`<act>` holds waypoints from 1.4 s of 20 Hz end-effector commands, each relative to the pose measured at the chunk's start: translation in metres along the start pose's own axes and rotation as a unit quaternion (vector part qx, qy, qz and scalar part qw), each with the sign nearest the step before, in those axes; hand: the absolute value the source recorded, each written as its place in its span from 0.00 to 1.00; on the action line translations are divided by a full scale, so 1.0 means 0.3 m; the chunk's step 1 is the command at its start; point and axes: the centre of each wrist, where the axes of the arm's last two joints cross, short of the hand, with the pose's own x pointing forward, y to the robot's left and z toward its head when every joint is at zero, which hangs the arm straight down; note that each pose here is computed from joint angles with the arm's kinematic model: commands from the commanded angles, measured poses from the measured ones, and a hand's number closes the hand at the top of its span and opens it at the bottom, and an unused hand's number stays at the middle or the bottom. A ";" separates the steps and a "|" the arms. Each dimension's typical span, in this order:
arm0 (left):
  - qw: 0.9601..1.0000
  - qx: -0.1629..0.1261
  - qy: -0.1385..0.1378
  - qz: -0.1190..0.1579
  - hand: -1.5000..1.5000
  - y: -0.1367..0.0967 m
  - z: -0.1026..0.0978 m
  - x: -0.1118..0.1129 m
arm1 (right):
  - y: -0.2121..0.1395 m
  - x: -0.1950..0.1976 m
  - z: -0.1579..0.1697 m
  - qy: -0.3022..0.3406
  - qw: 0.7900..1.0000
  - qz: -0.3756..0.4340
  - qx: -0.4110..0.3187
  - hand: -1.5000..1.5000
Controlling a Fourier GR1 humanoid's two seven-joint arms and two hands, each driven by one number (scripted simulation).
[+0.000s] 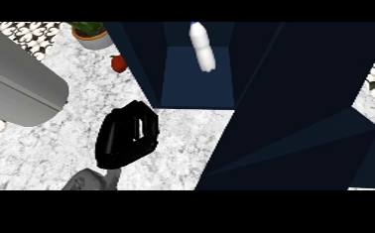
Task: Pick up the bottled water, place it into the cabinet and close the cabinet
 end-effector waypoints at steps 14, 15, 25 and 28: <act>0.999 0.046 -0.021 -0.006 1.00 0.255 0.222 0.177 | 0.256 0.071 -0.229 -0.042 0.990 0.036 0.129 1.00; 0.999 0.040 -0.017 -0.009 1.00 0.250 0.263 0.188 | 0.282 0.051 -0.247 -0.064 0.990 0.059 0.110 1.00; 0.999 0.043 -0.025 -0.016 1.00 0.368 0.256 0.265 | 0.222 0.082 -0.380 -0.045 0.998 0.031 0.003 1.00; 0.999 0.038 -0.018 -0.008 1.00 0.364 0.311 0.231 | 0.187 0.084 -0.445 -0.035 0.999 0.018 -0.019 1.00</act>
